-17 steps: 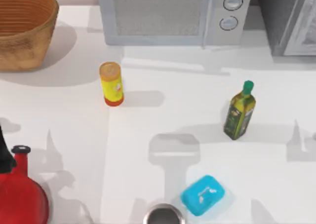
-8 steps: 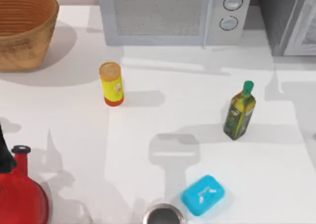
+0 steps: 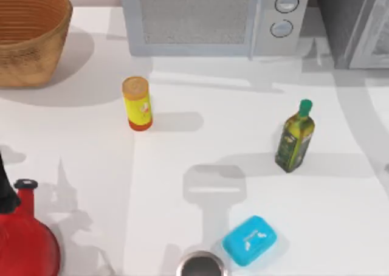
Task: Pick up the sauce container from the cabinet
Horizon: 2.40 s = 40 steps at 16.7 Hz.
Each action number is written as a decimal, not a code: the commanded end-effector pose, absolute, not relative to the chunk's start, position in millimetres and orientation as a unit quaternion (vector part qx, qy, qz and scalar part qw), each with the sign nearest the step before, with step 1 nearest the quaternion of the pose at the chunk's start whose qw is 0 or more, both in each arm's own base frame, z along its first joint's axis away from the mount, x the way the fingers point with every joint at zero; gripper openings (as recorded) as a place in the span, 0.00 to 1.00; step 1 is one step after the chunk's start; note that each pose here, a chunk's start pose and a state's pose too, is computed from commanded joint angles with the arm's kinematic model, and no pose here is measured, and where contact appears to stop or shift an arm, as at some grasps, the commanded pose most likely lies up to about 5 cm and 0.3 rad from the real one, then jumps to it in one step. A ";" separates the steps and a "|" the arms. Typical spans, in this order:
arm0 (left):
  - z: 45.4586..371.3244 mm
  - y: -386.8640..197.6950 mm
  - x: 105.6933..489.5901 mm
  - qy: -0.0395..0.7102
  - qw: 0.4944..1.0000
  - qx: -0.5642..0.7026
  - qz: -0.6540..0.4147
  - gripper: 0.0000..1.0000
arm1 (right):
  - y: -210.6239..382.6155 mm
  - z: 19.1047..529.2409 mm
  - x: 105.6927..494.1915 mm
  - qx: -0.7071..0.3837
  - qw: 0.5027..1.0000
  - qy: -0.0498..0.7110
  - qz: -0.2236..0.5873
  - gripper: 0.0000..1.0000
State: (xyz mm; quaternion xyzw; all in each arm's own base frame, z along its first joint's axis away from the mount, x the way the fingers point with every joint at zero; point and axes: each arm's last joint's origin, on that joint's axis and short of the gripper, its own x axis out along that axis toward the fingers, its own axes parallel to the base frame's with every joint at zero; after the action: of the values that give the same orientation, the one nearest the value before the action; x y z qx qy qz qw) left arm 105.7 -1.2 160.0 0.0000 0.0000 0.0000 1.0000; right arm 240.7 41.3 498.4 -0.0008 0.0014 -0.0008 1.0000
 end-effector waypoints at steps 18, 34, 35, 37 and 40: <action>160.0 -1.2 105.7 0.000 1.000 0.000 0.000 1.00 | 36.5 509.0 262.6 0.002 1.000 0.001 -0.004 1.00; 160.0 -1.2 105.7 0.000 1.000 0.000 0.000 1.00 | 35.0 508.2 324.3 0.002 1.000 0.002 -0.005 0.77; 160.0 -1.2 105.7 0.000 1.000 0.000 0.000 1.00 | 35.0 508.2 324.3 0.002 1.000 0.002 -0.005 0.70; 160.0 -1.2 105.7 0.000 1.000 0.000 0.000 1.00 | 35.0 508.2 324.3 0.002 1.000 0.002 -0.005 0.55; 160.0 -1.2 105.7 0.000 1.000 0.000 0.000 1.00 | 35.0 508.2 324.3 0.002 1.000 0.002 -0.005 0.32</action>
State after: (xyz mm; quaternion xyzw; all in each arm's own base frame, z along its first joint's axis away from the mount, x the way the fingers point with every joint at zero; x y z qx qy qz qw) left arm 105.7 -1.2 160.0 0.0000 0.0000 0.0000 1.0000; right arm 324.3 35.0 508.2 0.0023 0.0017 -0.0050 1.0000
